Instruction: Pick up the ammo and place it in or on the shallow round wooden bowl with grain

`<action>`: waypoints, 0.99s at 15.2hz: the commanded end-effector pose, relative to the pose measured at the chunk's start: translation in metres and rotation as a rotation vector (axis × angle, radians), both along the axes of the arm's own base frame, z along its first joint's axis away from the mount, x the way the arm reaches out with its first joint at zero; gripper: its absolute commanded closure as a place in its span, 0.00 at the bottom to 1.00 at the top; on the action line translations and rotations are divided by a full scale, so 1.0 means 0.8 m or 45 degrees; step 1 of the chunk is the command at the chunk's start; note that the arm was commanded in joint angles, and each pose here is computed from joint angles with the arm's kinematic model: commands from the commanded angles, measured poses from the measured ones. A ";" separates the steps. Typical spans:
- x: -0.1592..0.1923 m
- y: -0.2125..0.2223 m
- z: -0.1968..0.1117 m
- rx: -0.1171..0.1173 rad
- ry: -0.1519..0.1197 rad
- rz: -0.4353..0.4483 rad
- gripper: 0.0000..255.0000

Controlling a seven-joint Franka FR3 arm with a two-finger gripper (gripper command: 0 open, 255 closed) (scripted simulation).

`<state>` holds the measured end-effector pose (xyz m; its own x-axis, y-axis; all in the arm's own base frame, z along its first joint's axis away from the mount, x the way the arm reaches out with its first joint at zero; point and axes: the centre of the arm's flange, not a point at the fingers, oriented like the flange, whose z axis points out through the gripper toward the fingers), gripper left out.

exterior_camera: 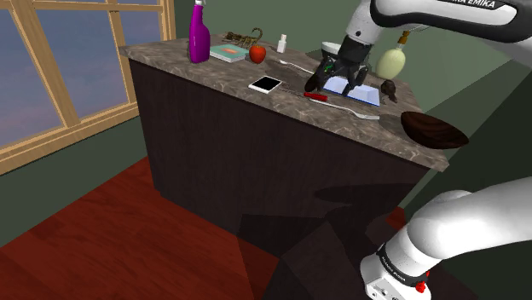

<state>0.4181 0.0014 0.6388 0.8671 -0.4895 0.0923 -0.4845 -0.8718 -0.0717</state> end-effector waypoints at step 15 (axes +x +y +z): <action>0.179 -0.110 -0.001 0.076 0.043 -0.688 0.00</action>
<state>0.5603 -0.0864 0.6423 0.4963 -0.8677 0.0270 -0.8633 -0.4966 -0.0899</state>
